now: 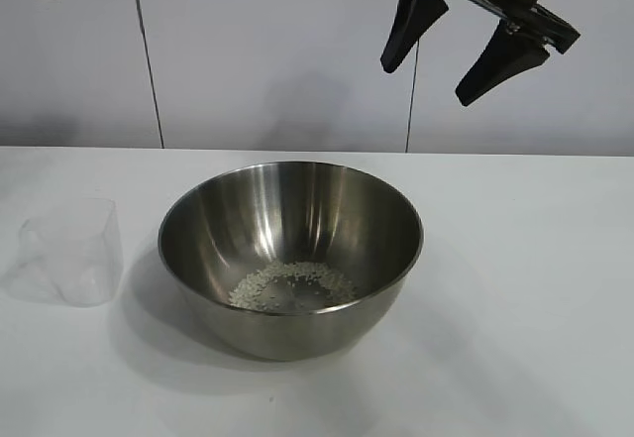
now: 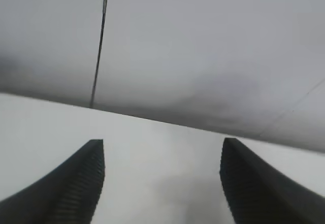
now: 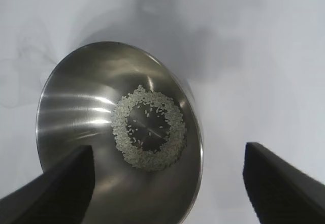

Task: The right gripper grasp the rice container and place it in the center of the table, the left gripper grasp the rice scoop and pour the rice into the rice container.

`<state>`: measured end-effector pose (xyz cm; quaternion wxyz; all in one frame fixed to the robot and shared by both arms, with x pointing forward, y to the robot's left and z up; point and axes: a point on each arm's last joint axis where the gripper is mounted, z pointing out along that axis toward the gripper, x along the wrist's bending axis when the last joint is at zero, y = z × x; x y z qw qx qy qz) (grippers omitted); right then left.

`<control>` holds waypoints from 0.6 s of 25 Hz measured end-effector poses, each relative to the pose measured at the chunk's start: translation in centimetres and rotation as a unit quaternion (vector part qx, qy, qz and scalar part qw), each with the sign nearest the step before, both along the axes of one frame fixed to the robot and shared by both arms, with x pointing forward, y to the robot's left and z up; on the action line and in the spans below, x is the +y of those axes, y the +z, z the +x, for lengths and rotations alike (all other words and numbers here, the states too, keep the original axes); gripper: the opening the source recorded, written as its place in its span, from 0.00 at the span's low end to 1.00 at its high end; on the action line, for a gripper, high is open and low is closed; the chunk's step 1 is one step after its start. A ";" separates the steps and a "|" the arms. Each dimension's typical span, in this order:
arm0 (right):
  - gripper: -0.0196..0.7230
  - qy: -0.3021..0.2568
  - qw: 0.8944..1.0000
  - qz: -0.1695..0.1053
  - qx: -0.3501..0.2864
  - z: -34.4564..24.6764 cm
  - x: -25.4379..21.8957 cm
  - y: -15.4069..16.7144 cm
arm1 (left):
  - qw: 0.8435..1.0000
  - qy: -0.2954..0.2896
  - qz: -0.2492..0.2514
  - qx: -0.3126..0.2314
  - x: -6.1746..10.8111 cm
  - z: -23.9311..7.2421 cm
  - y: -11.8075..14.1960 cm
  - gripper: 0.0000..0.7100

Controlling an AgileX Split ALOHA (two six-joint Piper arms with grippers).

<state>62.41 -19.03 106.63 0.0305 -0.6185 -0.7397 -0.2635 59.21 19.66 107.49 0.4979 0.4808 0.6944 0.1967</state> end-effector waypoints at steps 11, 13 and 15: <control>0.78 0.003 1.000 -0.001 -0.001 0.0 0.0 0.0 | 0.990 -0.029 -0.122 -0.063 -1.1 0.3 1.9 0.67; 0.78 0.007 1.000 -0.002 -0.003 0.0 0.0 0.0 | 0.991 -0.088 -0.012 -0.102 -1.4 0.3 2.0 0.67; 0.78 0.007 1.000 -0.002 -0.004 0.0 0.0 0.0 | 0.975 -0.145 0.095 -0.139 -1.7 0.1 2.0 0.67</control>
